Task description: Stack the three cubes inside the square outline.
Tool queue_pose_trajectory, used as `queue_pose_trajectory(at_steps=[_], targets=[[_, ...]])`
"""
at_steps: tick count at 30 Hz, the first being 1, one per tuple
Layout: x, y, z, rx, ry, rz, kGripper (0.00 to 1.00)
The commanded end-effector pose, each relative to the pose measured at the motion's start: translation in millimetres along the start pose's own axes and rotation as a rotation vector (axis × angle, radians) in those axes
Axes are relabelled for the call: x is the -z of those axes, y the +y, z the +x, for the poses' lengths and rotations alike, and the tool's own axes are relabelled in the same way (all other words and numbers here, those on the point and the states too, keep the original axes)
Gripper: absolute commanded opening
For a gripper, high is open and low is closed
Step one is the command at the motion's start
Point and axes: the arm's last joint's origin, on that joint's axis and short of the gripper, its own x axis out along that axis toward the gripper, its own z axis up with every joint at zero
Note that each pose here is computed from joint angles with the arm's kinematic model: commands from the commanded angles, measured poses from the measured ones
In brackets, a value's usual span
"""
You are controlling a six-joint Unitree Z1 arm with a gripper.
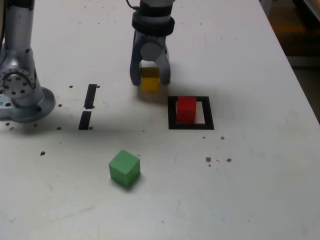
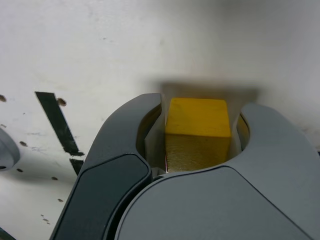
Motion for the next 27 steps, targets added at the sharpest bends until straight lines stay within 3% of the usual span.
queue_pose_trajectory(at_steps=[1, 8, 15, 27], targets=[[7.6, -4.6, -9.3, -0.009, -0.014, 0.007, 0.00], [15.6, -26.6, -38.6, -0.029, -0.043, 0.035, 0.00], [0.4, -64.7, -65.5, -0.047, -0.068, 0.080, 0.00], [-37.2, -109.3, -62.5, -0.035, -0.059, 0.129, 0.00]])
